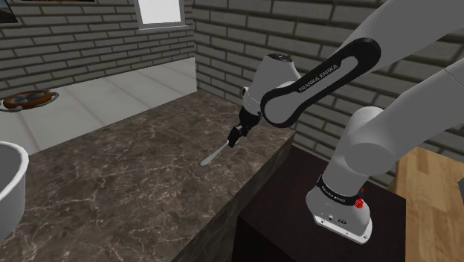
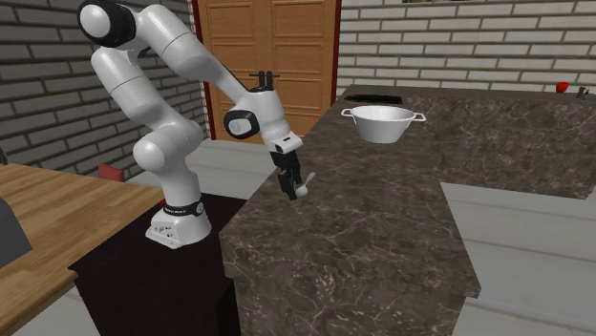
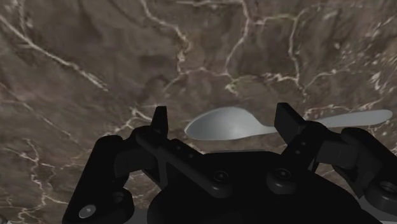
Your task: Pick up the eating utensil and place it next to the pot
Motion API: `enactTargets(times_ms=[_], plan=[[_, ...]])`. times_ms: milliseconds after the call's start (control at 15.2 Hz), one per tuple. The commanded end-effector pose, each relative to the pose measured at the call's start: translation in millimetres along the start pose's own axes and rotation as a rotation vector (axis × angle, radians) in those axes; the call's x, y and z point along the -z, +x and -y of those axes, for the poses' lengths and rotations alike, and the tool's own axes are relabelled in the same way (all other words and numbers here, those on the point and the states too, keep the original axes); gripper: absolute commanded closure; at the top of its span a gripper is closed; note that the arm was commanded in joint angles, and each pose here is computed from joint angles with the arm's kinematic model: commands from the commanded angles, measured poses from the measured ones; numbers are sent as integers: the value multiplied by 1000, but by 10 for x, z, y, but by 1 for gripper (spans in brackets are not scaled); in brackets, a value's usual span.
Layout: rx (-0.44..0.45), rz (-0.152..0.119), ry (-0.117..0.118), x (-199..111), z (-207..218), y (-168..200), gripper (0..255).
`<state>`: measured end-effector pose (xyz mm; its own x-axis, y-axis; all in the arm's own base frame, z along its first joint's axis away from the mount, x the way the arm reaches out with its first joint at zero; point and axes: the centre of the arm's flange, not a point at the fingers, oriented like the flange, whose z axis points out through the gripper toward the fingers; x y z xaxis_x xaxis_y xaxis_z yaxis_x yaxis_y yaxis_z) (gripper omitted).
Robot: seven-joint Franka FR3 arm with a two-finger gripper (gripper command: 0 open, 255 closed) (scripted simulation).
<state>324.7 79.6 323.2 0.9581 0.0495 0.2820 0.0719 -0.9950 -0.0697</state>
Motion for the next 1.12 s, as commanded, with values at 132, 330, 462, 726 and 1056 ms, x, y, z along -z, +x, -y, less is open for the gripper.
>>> enactTargets(times_ms=[132,330,462,726,1056], plan=[[0,0,0,-2,0,0,0],[0,0,0,-2,0,0,255],[0,0,0,-2,0,0,255],[0,0,0,-2,0,0,255],[0,0,0,200,15,60,255]])
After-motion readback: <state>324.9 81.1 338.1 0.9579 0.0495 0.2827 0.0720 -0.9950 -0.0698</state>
